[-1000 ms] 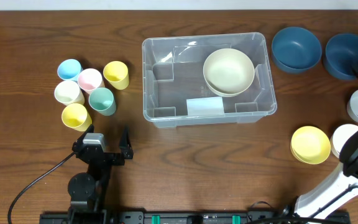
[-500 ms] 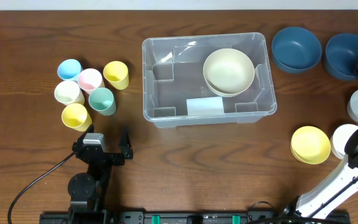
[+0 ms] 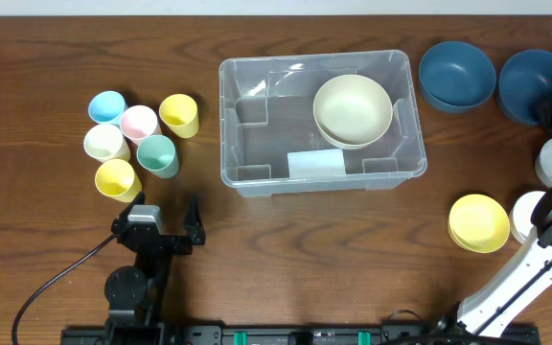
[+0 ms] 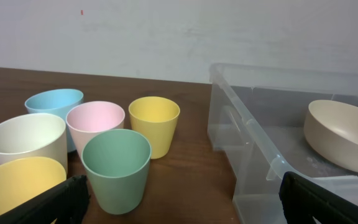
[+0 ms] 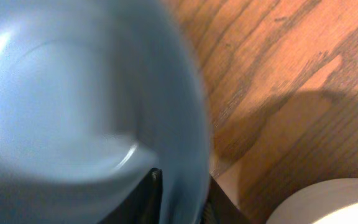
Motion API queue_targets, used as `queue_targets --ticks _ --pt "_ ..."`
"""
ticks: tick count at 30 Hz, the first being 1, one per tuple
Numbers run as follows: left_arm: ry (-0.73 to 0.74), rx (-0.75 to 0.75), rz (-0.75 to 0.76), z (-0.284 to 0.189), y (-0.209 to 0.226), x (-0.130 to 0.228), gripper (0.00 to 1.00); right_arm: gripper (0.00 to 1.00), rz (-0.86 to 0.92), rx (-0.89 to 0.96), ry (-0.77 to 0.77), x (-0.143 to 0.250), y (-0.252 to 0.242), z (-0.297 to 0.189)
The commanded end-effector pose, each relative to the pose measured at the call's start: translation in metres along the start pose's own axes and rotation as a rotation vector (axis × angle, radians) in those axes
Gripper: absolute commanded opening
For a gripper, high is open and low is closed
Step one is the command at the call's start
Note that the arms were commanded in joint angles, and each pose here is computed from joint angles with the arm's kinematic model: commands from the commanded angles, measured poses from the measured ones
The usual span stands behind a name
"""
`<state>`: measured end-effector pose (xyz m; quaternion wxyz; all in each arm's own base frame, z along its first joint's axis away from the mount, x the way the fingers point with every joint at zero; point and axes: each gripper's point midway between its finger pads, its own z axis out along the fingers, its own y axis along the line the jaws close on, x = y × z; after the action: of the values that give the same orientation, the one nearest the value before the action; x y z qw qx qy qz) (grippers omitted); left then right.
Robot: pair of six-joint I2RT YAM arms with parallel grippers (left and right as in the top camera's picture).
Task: Pack container
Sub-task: 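Move the right gripper to the blue-grey bowl at the back right and grasp it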
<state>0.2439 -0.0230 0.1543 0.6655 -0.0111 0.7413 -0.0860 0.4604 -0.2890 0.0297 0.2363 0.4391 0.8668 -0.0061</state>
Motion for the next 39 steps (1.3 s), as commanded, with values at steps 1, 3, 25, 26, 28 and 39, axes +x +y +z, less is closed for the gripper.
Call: queue_targets --ticks 1,3,25,26,28,39 --pt "0.047 0.003 0.014 0.001 0.0 0.016 0.98 0.17 -0.017 -0.003 0.02 0.007 0.002 0.009" --pt "0.047 0.003 0.014 0.001 0.0 0.016 0.98 0.14 -0.019 -0.005 0.013 0.004 0.003 0.007" --pt "0.047 0.003 0.014 0.001 0.0 0.016 0.98 0.08 -0.06 -0.162 -0.302 -0.07 0.044 -0.168" --pt "0.047 0.003 0.014 0.001 0.0 0.016 0.98 0.08 -0.058 -0.17 -0.312 -0.071 0.045 -0.176" --pt "0.047 0.003 0.014 0.001 0.0 0.016 0.98 0.07 -0.062 -0.215 -0.309 -0.067 0.053 -0.192" --pt "0.047 0.003 0.014 0.001 0.0 0.016 0.98 0.05 -0.217 -0.645 -0.05 0.02 0.168 -0.232"
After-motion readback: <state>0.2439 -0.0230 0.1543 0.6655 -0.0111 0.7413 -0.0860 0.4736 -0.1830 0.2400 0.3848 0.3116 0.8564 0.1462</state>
